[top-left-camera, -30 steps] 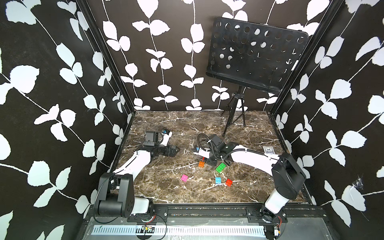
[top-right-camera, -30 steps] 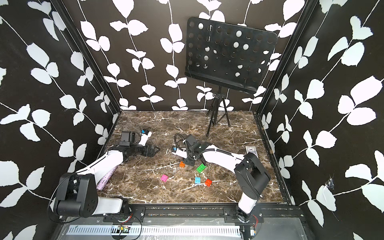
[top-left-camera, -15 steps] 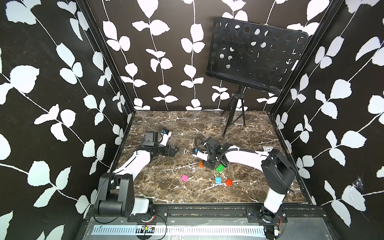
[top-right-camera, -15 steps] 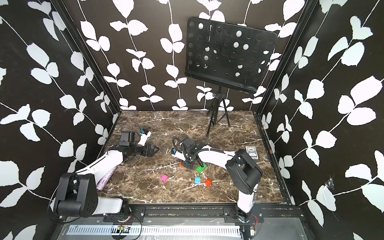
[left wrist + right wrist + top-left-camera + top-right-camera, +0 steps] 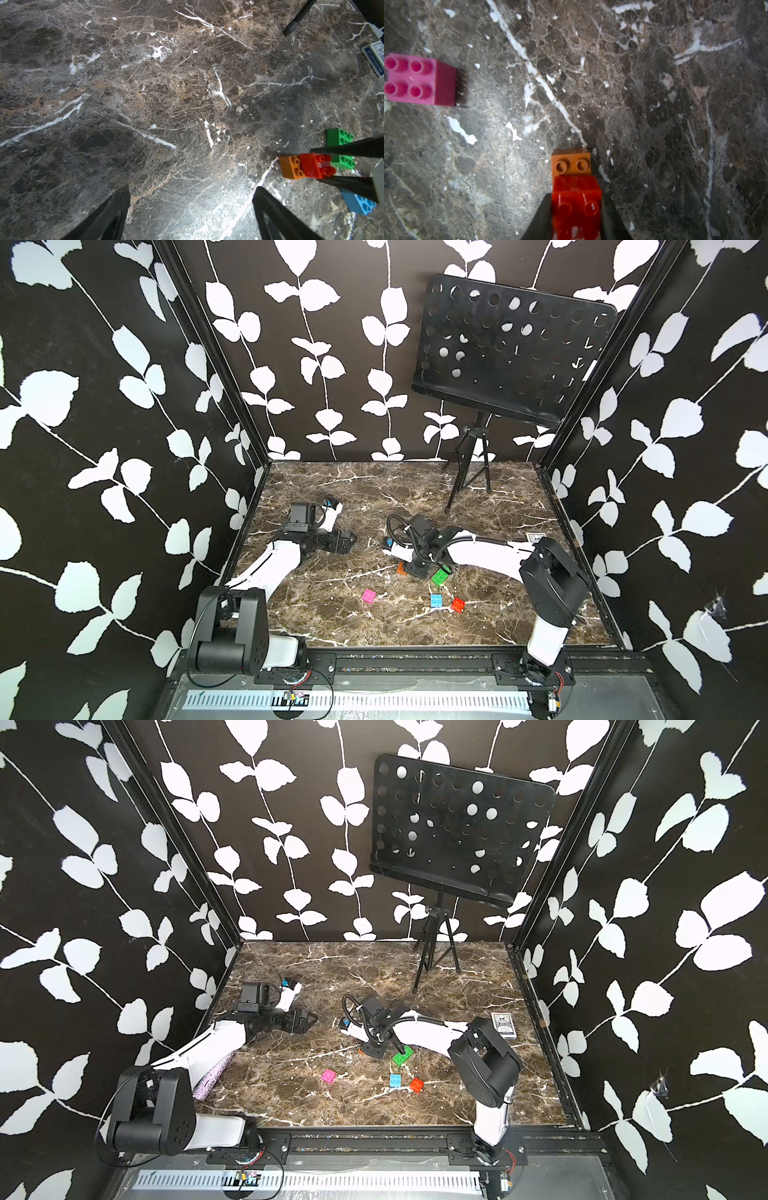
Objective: Assemble the letter y with lego
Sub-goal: Assemble the lego brick with the lego brick.
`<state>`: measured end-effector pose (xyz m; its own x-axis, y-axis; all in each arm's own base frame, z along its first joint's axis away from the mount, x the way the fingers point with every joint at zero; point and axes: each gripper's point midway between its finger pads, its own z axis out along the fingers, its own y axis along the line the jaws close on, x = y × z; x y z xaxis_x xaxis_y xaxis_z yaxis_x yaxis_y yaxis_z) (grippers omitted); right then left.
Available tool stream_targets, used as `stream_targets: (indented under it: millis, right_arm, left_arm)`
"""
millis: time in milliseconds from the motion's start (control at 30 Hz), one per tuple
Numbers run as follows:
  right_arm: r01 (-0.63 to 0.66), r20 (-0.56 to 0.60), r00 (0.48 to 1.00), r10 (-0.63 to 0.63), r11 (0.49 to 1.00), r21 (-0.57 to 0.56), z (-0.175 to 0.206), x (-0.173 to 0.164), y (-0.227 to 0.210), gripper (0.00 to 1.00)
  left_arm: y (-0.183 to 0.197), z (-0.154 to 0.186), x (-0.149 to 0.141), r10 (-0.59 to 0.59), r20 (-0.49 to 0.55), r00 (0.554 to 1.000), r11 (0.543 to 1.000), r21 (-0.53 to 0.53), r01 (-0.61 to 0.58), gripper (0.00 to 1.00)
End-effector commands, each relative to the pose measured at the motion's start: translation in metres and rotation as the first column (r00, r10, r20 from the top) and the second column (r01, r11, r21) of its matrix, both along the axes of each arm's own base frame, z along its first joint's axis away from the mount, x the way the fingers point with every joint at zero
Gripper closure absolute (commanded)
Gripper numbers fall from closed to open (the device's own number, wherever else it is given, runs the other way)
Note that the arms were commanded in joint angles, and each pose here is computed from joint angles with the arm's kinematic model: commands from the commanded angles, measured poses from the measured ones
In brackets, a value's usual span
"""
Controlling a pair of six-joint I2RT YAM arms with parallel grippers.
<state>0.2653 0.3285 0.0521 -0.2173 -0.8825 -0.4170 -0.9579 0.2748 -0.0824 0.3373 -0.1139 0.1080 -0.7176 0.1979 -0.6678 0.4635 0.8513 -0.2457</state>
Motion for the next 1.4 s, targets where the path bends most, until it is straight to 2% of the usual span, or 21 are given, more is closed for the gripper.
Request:
stream_targets:
  millis: [0,500,767,1033,1367]
  right_arm:
    - [-0.034,-0.036,0.999,0.032,0.998,-0.054,-0.010,-0.009,-0.004,0.85]
    - [-0.052,-0.086,0.996,0.031,0.964,-0.262,-0.034,-0.018,-0.040,0.91]
    - [0.025,-0.113,0.991,-0.067,0.939,-0.343,-0.039,-0.017,-0.054,0.93]
    - [0.091,-0.073,0.990,-0.123,0.934,-0.346,-0.029,-0.011,-0.059,0.93]
    - [0.036,-0.085,0.995,-0.061,0.962,-0.272,-0.024,-0.021,-0.055,0.92]
  left_arm:
    - [0.001,0.006,-0.003,-0.009,0.028,1.000,1.000,0.010,0.009,0.06]
    - [0.003,0.006,-0.003,-0.012,0.035,0.999,1.000,0.026,0.011,0.06]
    - [0.005,0.007,-0.003,-0.008,0.037,0.999,0.999,0.034,0.007,0.06]
    - [0.005,0.008,-0.003,-0.008,0.042,0.999,0.999,0.039,0.006,0.06]
    - [0.006,0.008,-0.003,-0.007,0.047,0.999,0.999,0.047,0.005,0.05]
